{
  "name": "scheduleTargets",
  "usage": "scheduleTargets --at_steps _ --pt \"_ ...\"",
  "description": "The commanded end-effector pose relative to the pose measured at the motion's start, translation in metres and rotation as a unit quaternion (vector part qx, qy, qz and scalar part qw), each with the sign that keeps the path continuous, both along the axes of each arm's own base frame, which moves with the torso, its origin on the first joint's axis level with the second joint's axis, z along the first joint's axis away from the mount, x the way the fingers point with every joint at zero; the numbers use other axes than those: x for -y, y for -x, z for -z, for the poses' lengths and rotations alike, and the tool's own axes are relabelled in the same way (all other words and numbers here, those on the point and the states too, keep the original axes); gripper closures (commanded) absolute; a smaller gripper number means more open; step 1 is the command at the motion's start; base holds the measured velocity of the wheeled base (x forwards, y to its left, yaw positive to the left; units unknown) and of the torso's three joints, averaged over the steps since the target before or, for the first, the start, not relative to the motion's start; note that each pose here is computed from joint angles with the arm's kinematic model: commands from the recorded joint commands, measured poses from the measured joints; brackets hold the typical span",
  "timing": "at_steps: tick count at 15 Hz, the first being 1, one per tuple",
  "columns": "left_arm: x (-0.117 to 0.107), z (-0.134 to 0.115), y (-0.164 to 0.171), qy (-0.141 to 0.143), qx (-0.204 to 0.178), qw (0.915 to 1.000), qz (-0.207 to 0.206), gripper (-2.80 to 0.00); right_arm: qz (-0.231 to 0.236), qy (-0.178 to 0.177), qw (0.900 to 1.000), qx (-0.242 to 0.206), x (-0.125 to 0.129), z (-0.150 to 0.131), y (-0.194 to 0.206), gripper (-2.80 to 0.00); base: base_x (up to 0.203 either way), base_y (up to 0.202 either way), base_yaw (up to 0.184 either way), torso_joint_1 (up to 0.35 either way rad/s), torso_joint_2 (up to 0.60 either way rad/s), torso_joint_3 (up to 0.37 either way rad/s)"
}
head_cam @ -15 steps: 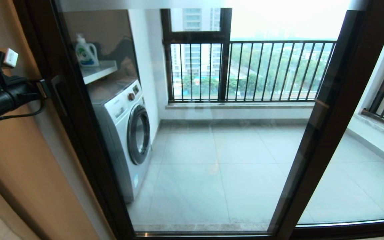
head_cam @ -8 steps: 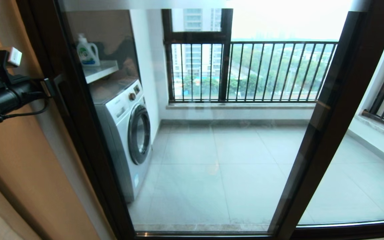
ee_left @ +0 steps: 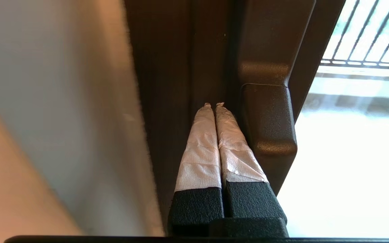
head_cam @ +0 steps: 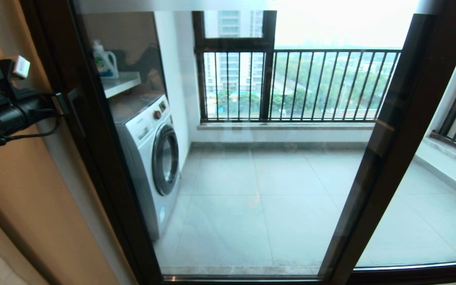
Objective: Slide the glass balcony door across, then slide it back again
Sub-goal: Open the slid door
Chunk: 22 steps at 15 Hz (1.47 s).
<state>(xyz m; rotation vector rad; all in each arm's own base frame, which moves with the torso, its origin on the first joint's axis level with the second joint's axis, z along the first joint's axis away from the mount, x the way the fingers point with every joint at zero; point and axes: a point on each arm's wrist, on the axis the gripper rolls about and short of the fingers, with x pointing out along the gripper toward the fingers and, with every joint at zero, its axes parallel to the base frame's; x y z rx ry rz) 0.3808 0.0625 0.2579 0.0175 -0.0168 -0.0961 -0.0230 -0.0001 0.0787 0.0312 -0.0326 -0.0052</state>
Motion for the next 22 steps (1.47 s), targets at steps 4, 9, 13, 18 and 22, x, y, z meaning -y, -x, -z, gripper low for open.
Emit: scheduleTargets --at_steps 4,9,13,18,22 --pt "0.019 -0.003 0.001 -0.001 0.005 0.9997 0.024 0.0 0.0 -0.001 1.0 -0.006 0.0 0.003 -0.001 0.0 0.0 0.0 0.0 0.0 0.0 0.0" --pt "0.025 -0.004 0.001 -0.001 0.008 0.9995 0.032 0.0 0.0 0.0 1.0 -0.006 0.0 0.003 -0.001 0.0 0.0 0.0 0.0 0.0 0.0 0.0" --pt "0.028 -0.005 0.001 -0.002 0.009 0.9994 0.035 0.0 0.001 0.0 1.0 -0.006 0.0 0.003 -0.001 0.0 0.0 0.0 0.0 0.0 0.0 0.0" --pt "0.037 -0.004 -0.005 -0.003 0.01 0.9998 0.016 0.0 0.0 0.0 1.0 -0.006 0.0 0.003 -0.001 0.0 0.0 0.0 0.0 0.0 0.0 0.0" --pt "0.053 -0.003 -0.024 -0.002 0.019 0.9998 0.007 0.0 0.0 0.0 1.0 -0.006 0.0 0.003 -0.001 0.0 0.0 0.0 0.0 0.0 0.0 0.0"
